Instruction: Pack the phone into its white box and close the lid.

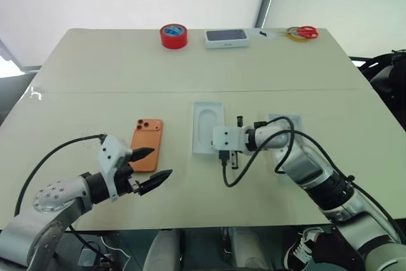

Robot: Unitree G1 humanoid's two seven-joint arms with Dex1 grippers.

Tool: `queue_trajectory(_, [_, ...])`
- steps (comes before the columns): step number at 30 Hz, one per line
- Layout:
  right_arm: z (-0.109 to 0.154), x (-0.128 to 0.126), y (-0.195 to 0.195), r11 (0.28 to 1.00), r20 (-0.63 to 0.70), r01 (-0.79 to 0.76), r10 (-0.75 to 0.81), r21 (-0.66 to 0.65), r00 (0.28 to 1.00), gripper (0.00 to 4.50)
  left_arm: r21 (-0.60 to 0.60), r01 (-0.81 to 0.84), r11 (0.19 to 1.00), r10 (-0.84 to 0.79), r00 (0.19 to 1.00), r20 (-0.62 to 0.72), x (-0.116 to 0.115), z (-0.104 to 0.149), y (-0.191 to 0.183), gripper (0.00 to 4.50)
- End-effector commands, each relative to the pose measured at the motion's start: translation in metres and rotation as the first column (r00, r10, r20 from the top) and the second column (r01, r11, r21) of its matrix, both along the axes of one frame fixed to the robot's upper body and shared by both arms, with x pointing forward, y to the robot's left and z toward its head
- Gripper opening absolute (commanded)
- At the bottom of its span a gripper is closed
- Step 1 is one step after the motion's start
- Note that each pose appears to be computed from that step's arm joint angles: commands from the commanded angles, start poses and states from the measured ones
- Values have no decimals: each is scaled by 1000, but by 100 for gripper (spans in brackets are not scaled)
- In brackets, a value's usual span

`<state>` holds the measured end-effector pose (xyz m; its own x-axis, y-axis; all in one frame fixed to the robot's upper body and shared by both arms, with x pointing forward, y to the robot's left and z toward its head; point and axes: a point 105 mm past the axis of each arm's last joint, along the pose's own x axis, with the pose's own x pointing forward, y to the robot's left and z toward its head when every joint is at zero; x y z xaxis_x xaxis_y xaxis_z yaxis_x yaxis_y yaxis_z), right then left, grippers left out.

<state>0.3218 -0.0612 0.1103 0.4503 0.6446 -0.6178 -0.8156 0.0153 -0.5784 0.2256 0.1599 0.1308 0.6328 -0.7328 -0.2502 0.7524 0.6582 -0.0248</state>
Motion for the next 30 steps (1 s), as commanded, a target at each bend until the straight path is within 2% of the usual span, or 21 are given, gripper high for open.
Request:
queue_trajectory(1, [6, 0, 4, 1000, 23, -6, 6, 12, 1000, 3, 10, 14, 1000, -14, 999, 46, -1, 10, -1, 435])
queue_trajectory(4, [26, 6, 11, 996, 54, 6, -10, 85, 999, 3, 10, 8, 1000, -9, 999, 45, -1, 10, 0, 435])
queue_trajectory(7, [36, 11, 17, 991, 59, 24, -32, 129, 998, 3, 9, 5, 1000, -5, 999, 45, -1, 10, 1, 435])
queue_trajectory(17, [8, 24, 25, 996, 52, 50, -54, 80, 997, 3, 1, -34, 999, 34, 998, 45, 2, 9, 4, 435])
queue_trajectory(20, [21, 25, 31, 990, 64, 49, -58, 132, 996, 3, -59, -172, 983, 174, 984, 28, 14, 14, 23, 435])
queue_trajectory(23, [39, 22, 44, 982, 87, 8, -25, 189, 996, 1, -137, -382, 914, 379, 924, -48, 29, 17, 56, 442])
queue_trajectory(25, [48, 20, 54, 977, 91, -14, -6, 214, 996, 1, -157, -467, 870, 459, 885, -85, 34, 19, 72, 442])
queue_trajectory(27, [51, 16, 66, 973, 86, -41, 21, 229, 996, 1, -133, -530, 838, 517, 848, -122, 38, 17, 82, 442])
queue_trajectory(30, [43, 10, 83, 974, 75, -96, 82, 205, 994, 1, -39, -593, 804, 569, 787, -239, 43, 1, 91, 442])
